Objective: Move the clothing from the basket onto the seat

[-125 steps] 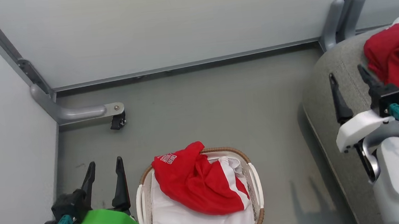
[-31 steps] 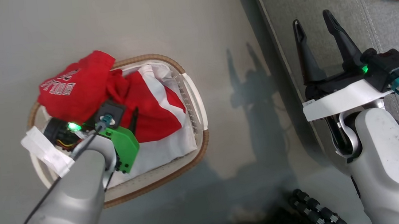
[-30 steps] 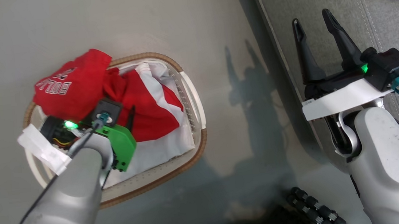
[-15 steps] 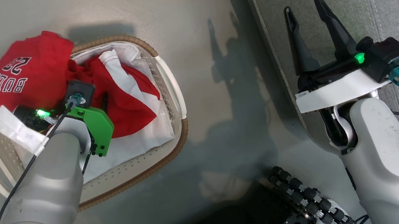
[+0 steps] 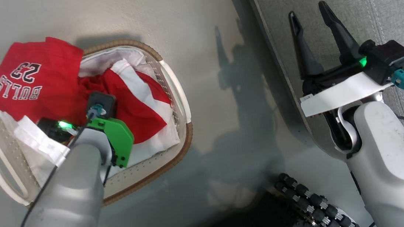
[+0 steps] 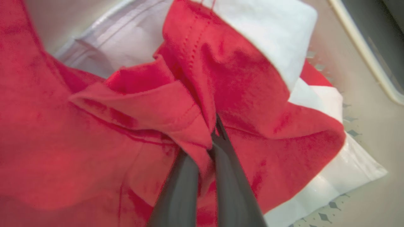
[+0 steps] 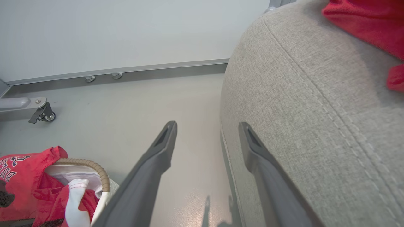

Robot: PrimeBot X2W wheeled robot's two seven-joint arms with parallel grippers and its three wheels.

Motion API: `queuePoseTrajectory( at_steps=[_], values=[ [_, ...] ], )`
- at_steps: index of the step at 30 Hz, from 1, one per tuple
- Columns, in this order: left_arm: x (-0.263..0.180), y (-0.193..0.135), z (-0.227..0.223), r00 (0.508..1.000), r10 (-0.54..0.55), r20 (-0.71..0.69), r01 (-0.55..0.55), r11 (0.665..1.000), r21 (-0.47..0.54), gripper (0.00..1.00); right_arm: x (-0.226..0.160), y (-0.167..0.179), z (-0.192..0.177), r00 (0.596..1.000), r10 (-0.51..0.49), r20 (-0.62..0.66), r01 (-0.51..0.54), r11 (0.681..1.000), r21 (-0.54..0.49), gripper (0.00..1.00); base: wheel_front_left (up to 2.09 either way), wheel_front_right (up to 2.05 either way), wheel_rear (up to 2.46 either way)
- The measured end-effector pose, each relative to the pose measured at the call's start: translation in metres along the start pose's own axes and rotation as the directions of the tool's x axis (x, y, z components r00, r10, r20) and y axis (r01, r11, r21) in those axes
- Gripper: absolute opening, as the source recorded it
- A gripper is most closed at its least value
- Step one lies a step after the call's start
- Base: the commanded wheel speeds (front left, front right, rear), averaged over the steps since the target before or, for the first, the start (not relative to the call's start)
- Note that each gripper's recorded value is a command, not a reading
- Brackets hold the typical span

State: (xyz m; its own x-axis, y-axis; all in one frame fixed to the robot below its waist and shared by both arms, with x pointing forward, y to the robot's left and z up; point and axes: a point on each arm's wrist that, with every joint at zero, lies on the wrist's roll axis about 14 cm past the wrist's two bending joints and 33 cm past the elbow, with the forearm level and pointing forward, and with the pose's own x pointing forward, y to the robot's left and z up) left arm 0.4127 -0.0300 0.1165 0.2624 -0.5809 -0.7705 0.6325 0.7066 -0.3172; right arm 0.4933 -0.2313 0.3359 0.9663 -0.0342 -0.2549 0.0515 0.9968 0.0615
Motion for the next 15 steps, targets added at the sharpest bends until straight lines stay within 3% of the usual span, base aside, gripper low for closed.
queuePoseTrajectory(
  at_steps=[15],
  values=[
    [-0.074,-0.052,0.064,0.966,-0.034,0.256,0.026,0.999,0.034,0.00,-0.044,0.006,0.022,1.000,-0.003,0.006,0.003,0.999,-0.045,1.00,0.00,0.00,0.00]
  ],
)
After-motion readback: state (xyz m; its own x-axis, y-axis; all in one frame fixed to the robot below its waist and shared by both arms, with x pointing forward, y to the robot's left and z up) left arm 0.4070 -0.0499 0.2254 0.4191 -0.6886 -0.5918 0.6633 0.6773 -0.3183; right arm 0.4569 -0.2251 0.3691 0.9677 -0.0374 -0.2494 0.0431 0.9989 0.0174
